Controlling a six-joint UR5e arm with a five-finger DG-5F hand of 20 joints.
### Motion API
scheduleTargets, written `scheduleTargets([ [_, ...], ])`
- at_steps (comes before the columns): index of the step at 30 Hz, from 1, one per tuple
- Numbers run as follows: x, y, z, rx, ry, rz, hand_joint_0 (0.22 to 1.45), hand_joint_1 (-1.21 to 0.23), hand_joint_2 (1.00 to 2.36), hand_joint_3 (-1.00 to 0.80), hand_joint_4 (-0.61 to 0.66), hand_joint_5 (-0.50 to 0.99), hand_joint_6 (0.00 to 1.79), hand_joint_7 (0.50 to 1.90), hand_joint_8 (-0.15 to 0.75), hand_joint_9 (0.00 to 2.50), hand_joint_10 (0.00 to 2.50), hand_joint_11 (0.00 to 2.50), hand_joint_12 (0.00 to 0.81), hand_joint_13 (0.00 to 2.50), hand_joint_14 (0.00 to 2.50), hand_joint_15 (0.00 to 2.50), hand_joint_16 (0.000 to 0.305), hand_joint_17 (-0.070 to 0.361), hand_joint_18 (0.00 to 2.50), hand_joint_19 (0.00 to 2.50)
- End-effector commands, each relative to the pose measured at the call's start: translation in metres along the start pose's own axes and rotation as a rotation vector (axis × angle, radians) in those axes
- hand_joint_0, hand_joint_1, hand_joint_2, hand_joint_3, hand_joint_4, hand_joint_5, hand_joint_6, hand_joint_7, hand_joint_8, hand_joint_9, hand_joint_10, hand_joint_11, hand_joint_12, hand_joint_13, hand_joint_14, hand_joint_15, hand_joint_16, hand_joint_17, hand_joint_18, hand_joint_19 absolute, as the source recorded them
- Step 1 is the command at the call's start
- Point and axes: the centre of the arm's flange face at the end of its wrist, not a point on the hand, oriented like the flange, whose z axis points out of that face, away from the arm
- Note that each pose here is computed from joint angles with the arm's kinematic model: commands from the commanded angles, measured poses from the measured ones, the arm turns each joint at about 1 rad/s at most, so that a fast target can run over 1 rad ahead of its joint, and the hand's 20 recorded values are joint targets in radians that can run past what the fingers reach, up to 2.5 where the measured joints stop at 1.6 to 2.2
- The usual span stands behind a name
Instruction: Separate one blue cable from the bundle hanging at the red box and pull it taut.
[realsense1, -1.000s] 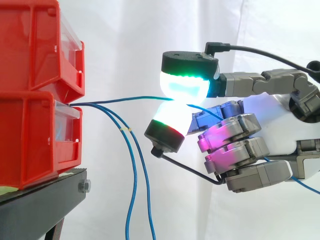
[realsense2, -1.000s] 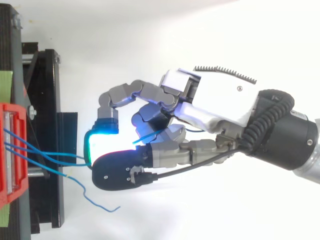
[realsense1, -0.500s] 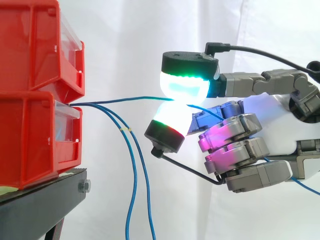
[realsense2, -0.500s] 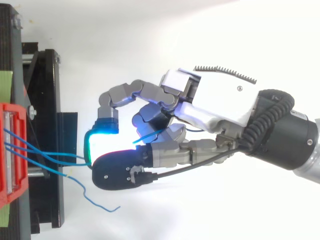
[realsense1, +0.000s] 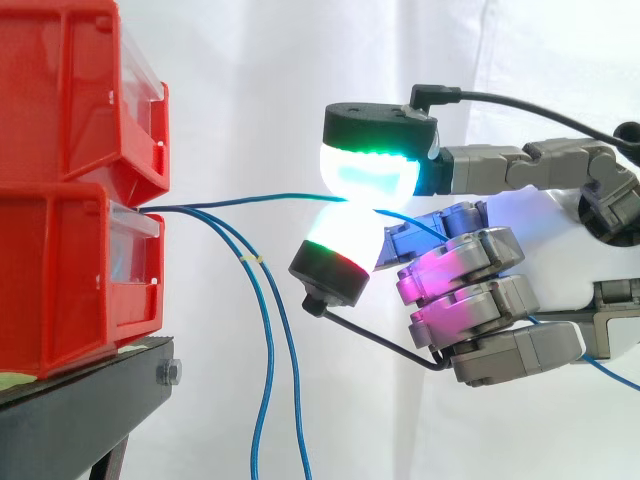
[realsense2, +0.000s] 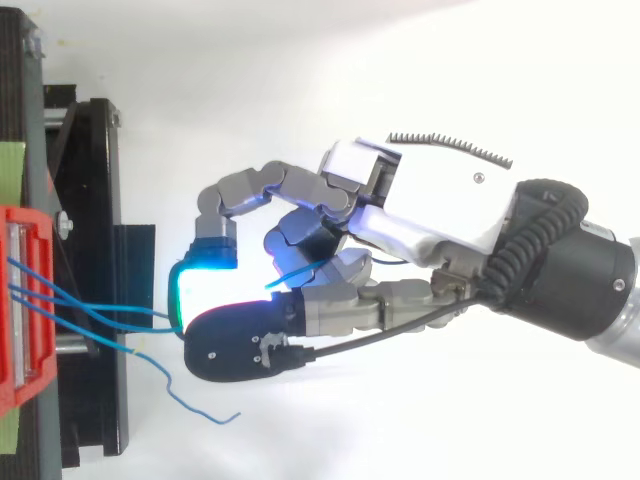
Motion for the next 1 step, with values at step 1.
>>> scheduleTargets([
  [1, -0.0002, 0.0007, -0.0001, -0.001, -0.001, 0.0, 0.69, -0.75, 1.01, 0.09, -0.16, -0.15, 0.92, 1.46, 0.316, 0.98, 2.5, 1.82, 0.404, 0.86, 2.5, 1.85, 0.043, 0.097, 1.46, 1.93],
])
